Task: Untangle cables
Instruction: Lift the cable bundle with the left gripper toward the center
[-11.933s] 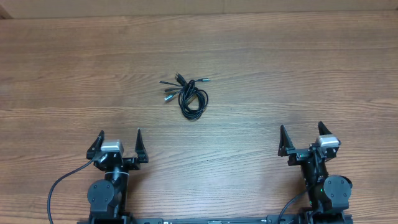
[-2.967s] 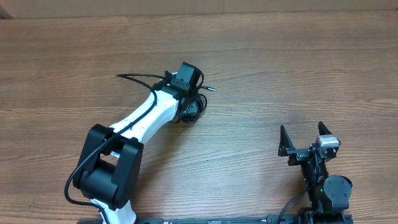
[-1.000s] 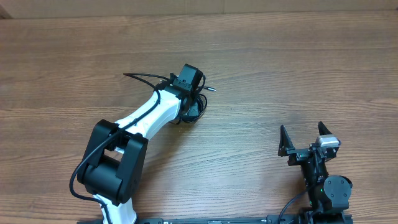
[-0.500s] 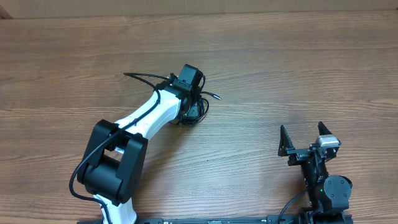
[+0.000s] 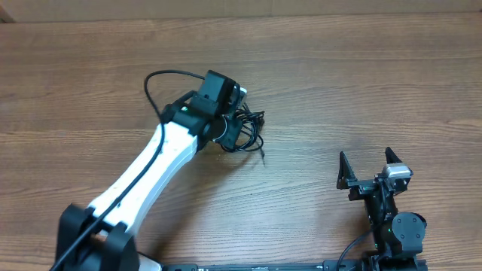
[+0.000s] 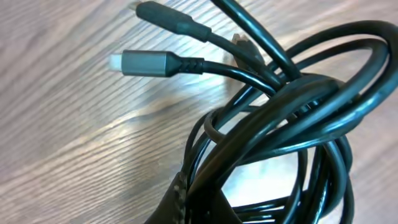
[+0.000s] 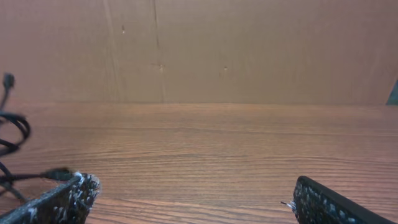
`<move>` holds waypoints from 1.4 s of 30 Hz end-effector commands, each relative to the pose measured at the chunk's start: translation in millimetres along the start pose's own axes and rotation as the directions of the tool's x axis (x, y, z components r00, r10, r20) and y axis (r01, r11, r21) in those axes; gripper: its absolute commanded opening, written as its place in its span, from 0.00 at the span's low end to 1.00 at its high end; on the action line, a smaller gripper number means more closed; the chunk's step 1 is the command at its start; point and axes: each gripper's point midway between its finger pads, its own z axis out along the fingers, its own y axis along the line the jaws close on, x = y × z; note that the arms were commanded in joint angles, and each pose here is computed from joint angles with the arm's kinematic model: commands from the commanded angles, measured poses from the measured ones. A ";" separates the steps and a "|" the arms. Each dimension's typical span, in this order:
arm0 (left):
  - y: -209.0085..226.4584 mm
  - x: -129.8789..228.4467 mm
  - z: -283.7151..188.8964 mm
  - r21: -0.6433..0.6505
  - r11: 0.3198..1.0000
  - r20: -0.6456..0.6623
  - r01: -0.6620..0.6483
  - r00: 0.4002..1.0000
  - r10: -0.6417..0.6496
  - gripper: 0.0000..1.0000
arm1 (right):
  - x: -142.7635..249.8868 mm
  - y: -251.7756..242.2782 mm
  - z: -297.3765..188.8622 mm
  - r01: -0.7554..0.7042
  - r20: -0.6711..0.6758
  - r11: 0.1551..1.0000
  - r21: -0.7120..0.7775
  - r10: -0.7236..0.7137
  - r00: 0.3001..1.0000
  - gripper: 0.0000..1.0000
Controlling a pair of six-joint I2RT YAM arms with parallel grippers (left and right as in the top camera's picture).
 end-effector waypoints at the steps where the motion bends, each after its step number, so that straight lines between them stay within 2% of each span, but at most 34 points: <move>1: -21.7 -12.4 -40.3 0.084 0.984 0.106 -0.156 0.983 0.147 0.04 | 1.6 -2.7 0.1 -0.003 0.005 1.000 0.014 0.003 1.000 1.00; 9: -25.5 2.3 -74.8 0.085 0.973 0.123 -0.213 0.972 0.202 0.04 | 1.5 -2.7 0.1 -0.004 0.005 1.000 0.014 0.004 1.000 1.00; 20: -32.4 28.2 -94.3 0.119 0.937 0.091 -0.329 0.943 0.320 0.04 | 1.0 -1.7 0.1 -0.013 0.007 1.000 0.008 0.013 1.000 1.00; 24: -32.9 35.9 -104.2 0.119 0.934 0.088 -0.336 0.941 0.327 0.04 | -0.3 8.7 -0.3 -0.201 -0.001 0.978 -0.053 0.201 0.980 1.00; 26: -33.3 36.8 -110.3 0.112 0.928 0.104 -0.355 0.933 0.345 0.04 | -3.7 23.1 -2.2 -0.249 -0.021 0.959 -0.134 0.249 0.968 1.00; 30: -33.9 35.9 -123.4 0.093 0.920 0.145 -0.380 0.920 0.365 0.04 | -24.2 57.9 -15.0 -0.248 -0.048 0.910 -0.331 0.247 0.968 1.00; 34: -35.4 32.7 -138.1 0.069 0.910 0.202 -0.408 0.899 0.388 0.04 | -47.6 62.5 -26.3 -0.317 -0.081 0.884 -0.344 0.308 0.948 1.00; 39: -38.0 29.4 -151.5 0.052 0.902 0.257 -0.429 0.878 0.403 0.04 | -72.3 64.9 -45.5 -0.345 -0.136 0.880 -0.325 0.317 0.938 1.00; 42: -48.1 29.1 -159.5 0.069 0.858 0.305 -0.510 0.829 0.468 0.04 | -93.2 72.0 -56.9 -0.353 -0.165 0.868 -0.350 0.313 0.935 1.00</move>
